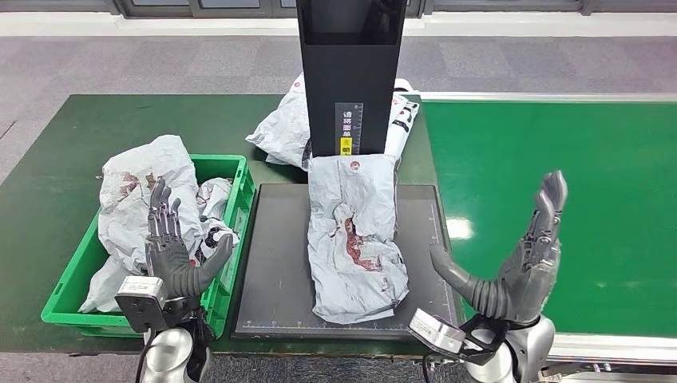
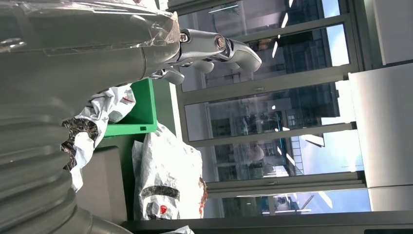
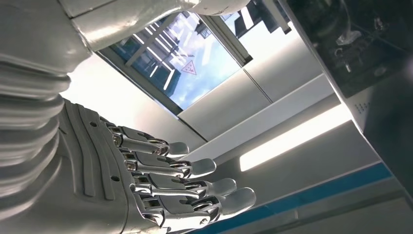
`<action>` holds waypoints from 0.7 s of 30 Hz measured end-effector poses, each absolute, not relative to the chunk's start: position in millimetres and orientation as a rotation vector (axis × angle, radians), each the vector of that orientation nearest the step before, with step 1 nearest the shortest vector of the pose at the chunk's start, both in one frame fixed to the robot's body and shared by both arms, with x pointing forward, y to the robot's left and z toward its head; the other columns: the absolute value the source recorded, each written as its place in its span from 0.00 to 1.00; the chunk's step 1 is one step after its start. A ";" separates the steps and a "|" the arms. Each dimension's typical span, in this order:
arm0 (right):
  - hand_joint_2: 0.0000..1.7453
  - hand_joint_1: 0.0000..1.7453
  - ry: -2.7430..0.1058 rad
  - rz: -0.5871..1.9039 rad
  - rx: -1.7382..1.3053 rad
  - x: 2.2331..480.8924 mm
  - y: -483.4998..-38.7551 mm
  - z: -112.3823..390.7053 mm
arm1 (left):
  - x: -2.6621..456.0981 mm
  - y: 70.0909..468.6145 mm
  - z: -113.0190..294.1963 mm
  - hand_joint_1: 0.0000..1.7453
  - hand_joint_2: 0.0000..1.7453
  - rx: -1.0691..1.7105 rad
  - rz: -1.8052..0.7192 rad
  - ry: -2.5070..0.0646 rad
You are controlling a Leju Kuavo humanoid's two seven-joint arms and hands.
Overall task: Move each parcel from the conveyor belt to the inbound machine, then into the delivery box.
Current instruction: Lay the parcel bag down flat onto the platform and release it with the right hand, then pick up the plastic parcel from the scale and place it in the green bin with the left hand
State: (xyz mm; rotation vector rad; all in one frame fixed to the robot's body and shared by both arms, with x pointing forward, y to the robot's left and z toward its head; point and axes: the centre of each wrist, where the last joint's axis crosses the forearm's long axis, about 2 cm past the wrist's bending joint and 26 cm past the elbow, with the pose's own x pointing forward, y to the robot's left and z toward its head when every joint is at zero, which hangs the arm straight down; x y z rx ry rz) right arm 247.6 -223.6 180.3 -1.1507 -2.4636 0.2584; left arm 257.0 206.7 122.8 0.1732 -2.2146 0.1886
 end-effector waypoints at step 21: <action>1.00 0.00 -2.411 0.220 -1.376 250.9 -248.7 199.5 | 318.2 87.0 97.1 0.00 1.00 0.142 -0.498 -1.923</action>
